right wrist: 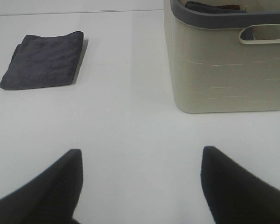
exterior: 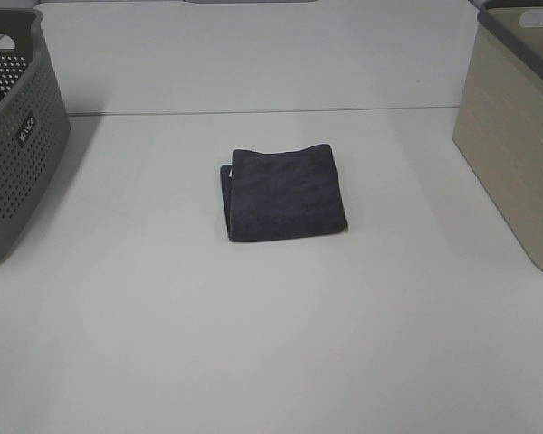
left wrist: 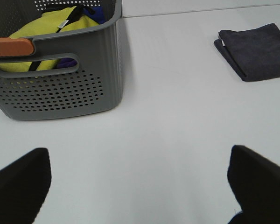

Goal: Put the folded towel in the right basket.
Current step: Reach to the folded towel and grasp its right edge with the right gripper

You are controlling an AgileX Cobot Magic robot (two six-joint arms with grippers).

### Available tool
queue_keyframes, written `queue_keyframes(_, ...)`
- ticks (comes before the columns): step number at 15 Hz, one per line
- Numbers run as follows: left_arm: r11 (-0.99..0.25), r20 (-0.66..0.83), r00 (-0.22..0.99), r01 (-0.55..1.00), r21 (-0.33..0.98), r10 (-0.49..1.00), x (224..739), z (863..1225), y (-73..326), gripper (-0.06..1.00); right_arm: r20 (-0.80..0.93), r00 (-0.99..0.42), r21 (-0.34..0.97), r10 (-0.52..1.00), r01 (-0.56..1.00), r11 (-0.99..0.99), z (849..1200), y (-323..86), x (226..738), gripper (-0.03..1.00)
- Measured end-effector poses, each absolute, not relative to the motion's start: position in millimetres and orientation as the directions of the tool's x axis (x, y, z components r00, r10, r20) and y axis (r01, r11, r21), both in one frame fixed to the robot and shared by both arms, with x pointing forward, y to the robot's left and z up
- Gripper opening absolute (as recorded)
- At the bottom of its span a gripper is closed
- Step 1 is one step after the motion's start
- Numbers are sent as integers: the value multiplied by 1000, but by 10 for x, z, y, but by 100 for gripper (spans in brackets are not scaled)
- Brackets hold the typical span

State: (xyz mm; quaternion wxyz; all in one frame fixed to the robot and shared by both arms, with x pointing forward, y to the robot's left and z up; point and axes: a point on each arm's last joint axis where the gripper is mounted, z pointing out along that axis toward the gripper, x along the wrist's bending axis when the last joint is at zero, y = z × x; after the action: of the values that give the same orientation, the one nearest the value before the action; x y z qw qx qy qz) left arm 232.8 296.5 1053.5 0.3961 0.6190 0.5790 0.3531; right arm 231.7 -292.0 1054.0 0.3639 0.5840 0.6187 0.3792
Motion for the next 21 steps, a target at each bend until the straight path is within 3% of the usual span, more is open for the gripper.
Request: queue_keyframes(21, -16, -21, 80, 437, 899, 997, 2328, 10535, 2965, 98, -7, -53, 894, 999, 447, 30, 10540, -2920, 2317, 68)
